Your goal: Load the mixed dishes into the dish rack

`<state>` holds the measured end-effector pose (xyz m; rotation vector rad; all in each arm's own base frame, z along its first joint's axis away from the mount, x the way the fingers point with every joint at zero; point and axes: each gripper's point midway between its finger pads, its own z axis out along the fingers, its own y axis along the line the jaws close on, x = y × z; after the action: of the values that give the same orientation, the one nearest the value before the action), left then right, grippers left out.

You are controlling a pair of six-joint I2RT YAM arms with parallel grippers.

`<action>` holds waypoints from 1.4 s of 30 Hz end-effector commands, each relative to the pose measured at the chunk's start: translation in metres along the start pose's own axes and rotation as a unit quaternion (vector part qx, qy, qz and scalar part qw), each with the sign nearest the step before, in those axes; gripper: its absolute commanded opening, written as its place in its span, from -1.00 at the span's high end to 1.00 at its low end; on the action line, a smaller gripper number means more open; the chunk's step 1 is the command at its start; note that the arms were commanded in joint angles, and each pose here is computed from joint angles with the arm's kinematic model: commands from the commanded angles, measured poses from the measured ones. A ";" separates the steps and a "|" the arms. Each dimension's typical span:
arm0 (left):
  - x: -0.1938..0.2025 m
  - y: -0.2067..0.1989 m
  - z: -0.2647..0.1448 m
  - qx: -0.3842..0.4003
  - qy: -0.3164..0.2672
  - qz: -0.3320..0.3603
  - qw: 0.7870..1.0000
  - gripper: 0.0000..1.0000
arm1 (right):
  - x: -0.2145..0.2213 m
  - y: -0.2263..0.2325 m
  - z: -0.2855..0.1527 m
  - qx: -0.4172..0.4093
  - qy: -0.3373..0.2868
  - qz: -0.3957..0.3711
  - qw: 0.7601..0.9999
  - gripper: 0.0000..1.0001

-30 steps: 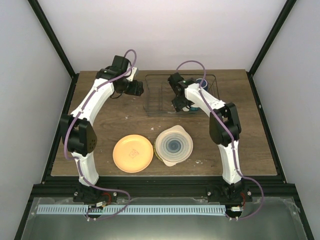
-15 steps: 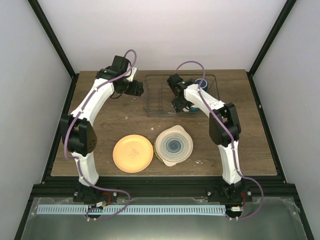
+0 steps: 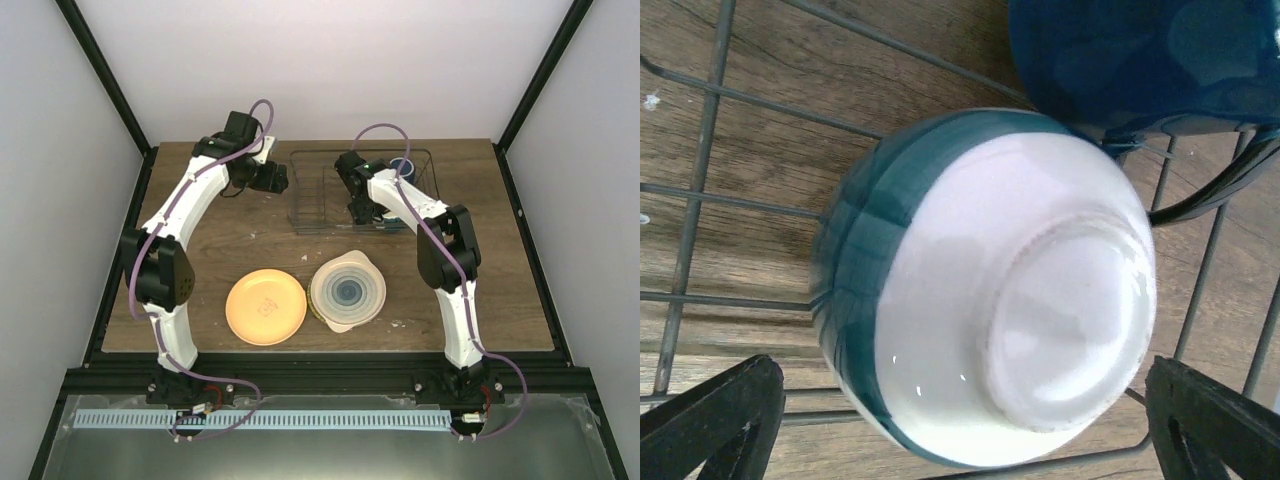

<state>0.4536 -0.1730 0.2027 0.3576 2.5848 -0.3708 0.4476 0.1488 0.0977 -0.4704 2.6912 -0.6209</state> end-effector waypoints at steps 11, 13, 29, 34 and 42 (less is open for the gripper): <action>-0.003 -0.002 -0.001 0.012 0.005 0.007 1.000 -0.76 | -0.019 -0.009 -0.041 -0.023 -0.045 0.017 0.999 -1.00; 0.001 -0.004 -0.002 0.017 0.013 0.008 1.000 -0.76 | -0.031 -0.019 -0.065 -0.031 -0.075 0.034 0.996 -1.00; 0.119 -0.035 -0.005 -0.002 0.135 0.023 0.991 -0.76 | -0.041 -0.078 -0.108 -0.239 -0.137 0.211 0.938 -1.00; 0.154 -0.020 -0.015 -0.038 0.176 0.004 0.984 -0.76 | -0.042 -0.083 -0.105 -0.239 -0.138 0.217 0.936 -1.00; 0.204 -0.010 -0.031 -0.061 0.233 -0.032 0.970 -0.76 | -0.041 -0.081 -0.104 -0.244 -0.137 0.215 0.936 -1.00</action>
<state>0.2874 -0.1503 0.1264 0.4297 2.9997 -0.2151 0.4632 0.1300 0.2293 -0.0606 2.5473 0.1978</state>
